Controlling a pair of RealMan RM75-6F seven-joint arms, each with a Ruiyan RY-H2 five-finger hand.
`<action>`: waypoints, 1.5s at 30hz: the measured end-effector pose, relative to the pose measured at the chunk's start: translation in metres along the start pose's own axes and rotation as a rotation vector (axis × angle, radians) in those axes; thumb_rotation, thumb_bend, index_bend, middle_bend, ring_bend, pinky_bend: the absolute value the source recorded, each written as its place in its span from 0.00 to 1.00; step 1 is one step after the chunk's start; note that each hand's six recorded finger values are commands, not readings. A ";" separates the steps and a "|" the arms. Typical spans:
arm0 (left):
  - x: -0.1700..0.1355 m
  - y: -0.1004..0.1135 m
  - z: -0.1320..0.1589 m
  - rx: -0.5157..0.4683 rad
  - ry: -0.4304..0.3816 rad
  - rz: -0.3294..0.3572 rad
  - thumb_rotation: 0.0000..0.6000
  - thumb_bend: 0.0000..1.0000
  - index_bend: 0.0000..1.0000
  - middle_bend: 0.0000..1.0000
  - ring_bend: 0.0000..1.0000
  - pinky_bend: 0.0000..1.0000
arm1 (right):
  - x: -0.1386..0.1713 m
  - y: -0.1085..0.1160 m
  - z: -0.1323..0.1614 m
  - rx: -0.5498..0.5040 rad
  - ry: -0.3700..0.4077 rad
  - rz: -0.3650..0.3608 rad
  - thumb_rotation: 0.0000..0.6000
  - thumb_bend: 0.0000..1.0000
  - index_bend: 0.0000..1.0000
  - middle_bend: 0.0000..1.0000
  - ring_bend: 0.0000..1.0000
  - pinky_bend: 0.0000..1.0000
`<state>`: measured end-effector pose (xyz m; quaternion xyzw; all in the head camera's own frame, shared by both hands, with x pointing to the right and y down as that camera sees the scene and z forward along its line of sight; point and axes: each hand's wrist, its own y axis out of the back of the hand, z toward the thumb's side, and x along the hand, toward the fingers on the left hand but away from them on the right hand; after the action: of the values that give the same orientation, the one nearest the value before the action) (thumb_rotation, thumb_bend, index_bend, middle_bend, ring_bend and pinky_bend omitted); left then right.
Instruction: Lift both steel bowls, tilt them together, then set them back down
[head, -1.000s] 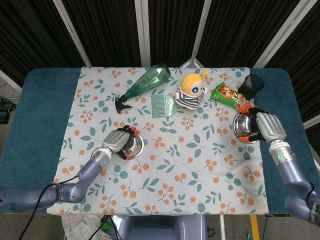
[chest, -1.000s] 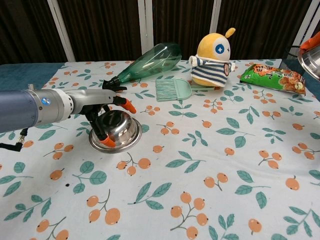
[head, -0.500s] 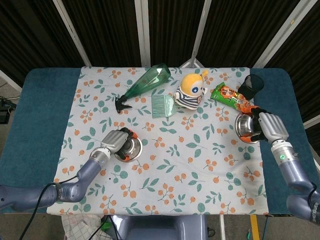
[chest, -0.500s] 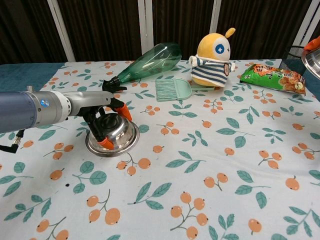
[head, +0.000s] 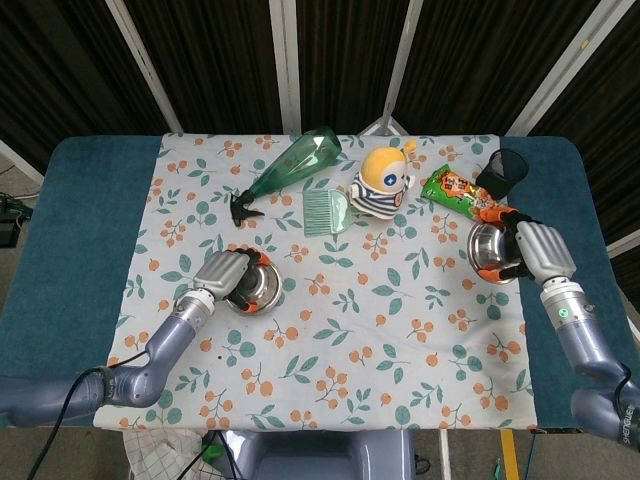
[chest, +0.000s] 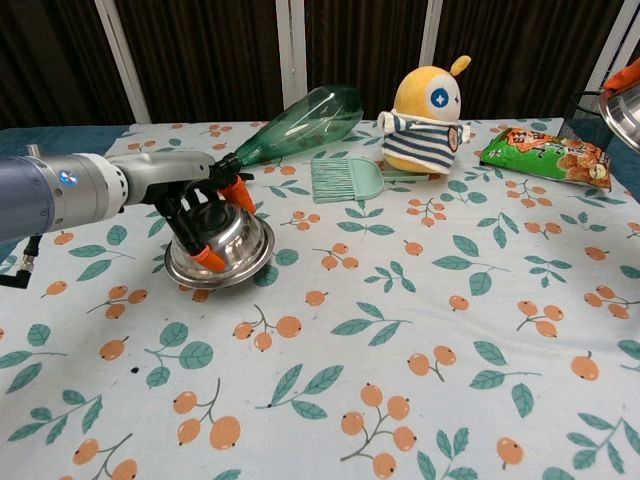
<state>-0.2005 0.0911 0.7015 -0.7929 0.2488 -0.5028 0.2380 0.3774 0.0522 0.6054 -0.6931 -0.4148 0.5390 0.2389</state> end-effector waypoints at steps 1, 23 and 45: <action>-0.001 0.003 0.001 -0.028 -0.009 0.017 1.00 0.10 0.48 0.41 0.28 0.40 | 0.000 0.000 0.002 -0.001 0.006 -0.006 1.00 0.05 0.42 0.33 0.46 0.51; -0.043 0.068 -0.010 -1.108 -0.352 0.368 1.00 0.10 0.45 0.34 0.23 0.40 | -0.019 0.003 0.075 -0.538 0.215 -0.016 1.00 0.05 0.43 0.33 0.46 0.51; -0.016 0.063 0.026 -1.293 -0.478 0.374 1.00 0.09 0.45 0.31 0.20 0.40 | -0.025 -0.018 0.158 -0.902 0.287 0.120 1.00 0.05 0.43 0.33 0.47 0.52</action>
<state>-0.1926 0.0565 0.6405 -0.8079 0.5699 -0.0177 -0.1492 0.2202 0.0226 0.5855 -0.8178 -0.5293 0.2170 -0.0624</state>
